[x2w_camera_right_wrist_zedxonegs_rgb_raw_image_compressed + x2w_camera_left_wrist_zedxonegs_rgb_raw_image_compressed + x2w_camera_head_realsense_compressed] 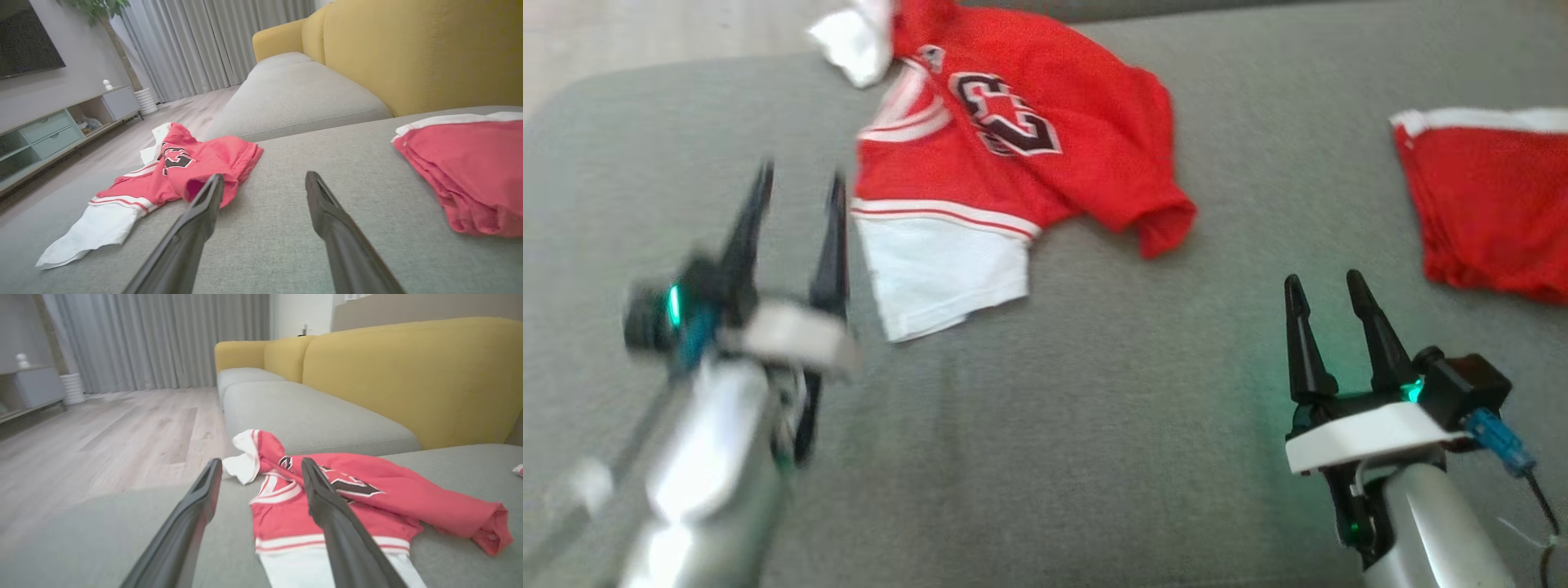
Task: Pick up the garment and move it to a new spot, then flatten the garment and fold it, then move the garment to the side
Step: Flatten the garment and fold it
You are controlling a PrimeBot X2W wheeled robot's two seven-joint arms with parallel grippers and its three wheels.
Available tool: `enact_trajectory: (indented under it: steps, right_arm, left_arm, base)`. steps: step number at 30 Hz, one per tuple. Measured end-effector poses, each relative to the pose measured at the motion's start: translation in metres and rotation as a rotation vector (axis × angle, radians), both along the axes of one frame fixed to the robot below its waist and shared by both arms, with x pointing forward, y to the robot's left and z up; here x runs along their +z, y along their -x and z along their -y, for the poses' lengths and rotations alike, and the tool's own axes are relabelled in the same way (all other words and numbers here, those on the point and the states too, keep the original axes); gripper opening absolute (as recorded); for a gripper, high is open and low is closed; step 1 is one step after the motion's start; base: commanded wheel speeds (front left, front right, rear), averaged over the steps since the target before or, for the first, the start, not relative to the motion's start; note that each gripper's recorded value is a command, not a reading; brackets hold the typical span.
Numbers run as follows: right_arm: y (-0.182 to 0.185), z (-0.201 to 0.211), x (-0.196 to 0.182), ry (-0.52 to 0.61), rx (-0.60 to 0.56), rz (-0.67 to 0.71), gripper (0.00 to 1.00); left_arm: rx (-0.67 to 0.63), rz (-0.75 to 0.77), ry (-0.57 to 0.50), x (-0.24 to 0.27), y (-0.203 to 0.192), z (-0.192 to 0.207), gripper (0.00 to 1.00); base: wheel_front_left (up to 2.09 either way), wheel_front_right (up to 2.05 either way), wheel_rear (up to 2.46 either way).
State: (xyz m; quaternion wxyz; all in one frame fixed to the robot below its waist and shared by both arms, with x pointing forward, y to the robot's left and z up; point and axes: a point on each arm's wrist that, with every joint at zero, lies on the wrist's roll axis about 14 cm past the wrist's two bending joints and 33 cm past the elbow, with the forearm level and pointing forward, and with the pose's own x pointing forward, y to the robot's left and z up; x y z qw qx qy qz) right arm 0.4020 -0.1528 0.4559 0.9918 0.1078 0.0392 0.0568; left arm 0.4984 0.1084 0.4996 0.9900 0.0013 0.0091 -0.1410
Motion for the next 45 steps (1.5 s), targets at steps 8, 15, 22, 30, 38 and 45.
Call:
enact_trajectory:
  steps: [8, 15, 22, 30, 38, 45]
  right_arm:
    - [-0.002, -0.019, 0.015, -0.011, 0.053, 0.042, 1.0]
    - [0.006, -0.024, 0.009, -0.011, 0.067, 0.022, 1.0]
    - [0.0, -0.022, -0.014, 0.035, 0.072, -0.048, 1.0]
    - [-0.052, -0.045, -0.032, 0.021, 0.129, -0.156, 1.0]
    - [-0.077, -0.073, -0.079, -0.047, 0.166, -0.343, 1.0]
    - [-0.1, -0.093, -0.083, 0.08, 0.251, -0.311, 0.0]
  left_arm:
    - [0.17, -0.085, 0.115, -0.032, 0.091, -0.031, 1.0]
    - [0.19, -0.093, 0.088, -0.039, 0.114, -0.036, 1.0]
    - [0.183, -0.093, 0.094, -0.04, 0.112, -0.034, 1.0]
    - [0.195, -0.115, 0.094, -0.05, 0.104, -0.038, 1.0]
    - [0.242, -0.137, 0.089, -0.058, 0.099, -0.055, 1.0]
    - [0.274, -0.154, 0.088, -0.065, 0.097, -0.063, 1.0]
  base:
    - [0.0, 0.0, 0.0]
    - [0.0, 0.0, 0.0]
    - [0.0, 0.0, 0.0]
    - [0.0, 0.0, 0.0]
    - [0.0, 0.0, 0.0]
    - [0.0, 0.0, 0.0]
